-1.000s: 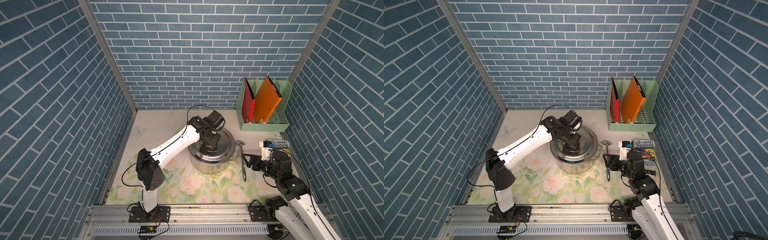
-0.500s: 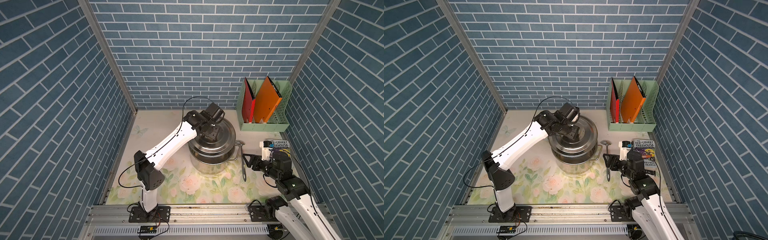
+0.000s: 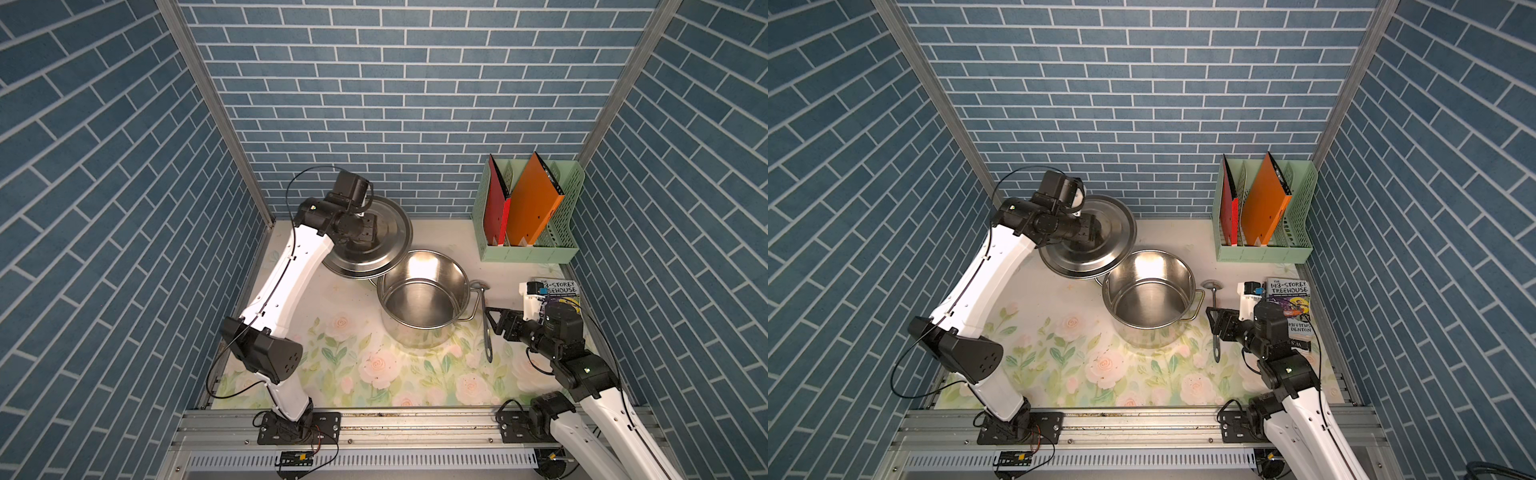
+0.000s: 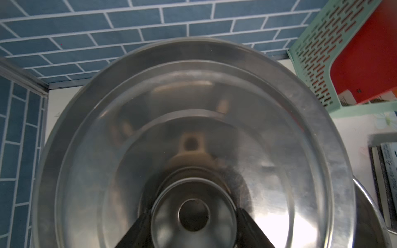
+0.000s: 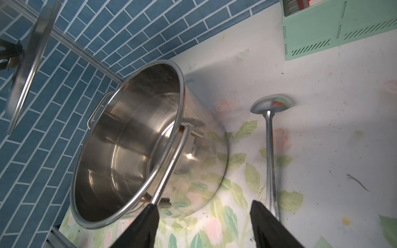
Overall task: Stir the soup with a spoon
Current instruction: Place the lid at the center of the board.
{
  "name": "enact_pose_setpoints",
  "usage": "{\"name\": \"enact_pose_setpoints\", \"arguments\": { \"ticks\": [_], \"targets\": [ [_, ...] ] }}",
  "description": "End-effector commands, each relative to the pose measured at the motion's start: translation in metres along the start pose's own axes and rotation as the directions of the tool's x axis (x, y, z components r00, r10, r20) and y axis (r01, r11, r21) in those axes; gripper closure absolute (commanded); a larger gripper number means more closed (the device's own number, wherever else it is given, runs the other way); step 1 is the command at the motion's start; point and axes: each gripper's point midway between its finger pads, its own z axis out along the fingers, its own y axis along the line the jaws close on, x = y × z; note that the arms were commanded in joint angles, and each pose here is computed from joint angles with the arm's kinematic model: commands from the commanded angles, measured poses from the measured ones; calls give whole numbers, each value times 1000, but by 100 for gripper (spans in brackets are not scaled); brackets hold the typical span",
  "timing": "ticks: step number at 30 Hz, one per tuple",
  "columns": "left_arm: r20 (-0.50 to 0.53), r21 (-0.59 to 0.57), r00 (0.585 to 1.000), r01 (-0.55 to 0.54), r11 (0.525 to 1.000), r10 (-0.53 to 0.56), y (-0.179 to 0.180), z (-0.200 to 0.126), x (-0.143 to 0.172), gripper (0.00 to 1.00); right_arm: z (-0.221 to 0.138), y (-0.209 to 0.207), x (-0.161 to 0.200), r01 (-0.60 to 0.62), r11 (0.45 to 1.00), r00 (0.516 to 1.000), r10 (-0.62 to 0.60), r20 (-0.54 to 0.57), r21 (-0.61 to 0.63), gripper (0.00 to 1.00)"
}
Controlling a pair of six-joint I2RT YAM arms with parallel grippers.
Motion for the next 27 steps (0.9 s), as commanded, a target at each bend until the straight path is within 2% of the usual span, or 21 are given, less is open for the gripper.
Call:
{"name": "enact_pose_setpoints", "arguments": {
  "ticks": [1,5,10,16,22,27],
  "targets": [
    [52,-3,995,84,996,-84,43,-5,-5,70,-3,4,-5,23,1000,1000,-23,18,-13,29],
    [62,-57,973,225,973,-222,110,5,15,71,-4,5,-4,29,999,999,-29,18,-16,29],
    [29,-113,953,304,946,-302,145,30,51,71,-5,7,-5,42,999,999,-42,16,-26,29],
    [-18,-143,925,372,917,-379,168,72,89,71,-11,10,-9,57,998,998,-56,31,-25,29],
    [-70,-128,897,426,895,-437,167,119,120,72,-16,8,-8,59,998,998,-59,37,-9,29],
    [-67,-144,880,459,877,-471,169,146,135,72,-19,7,-8,56,998,997,-56,44,-2,29]
  ]
}}
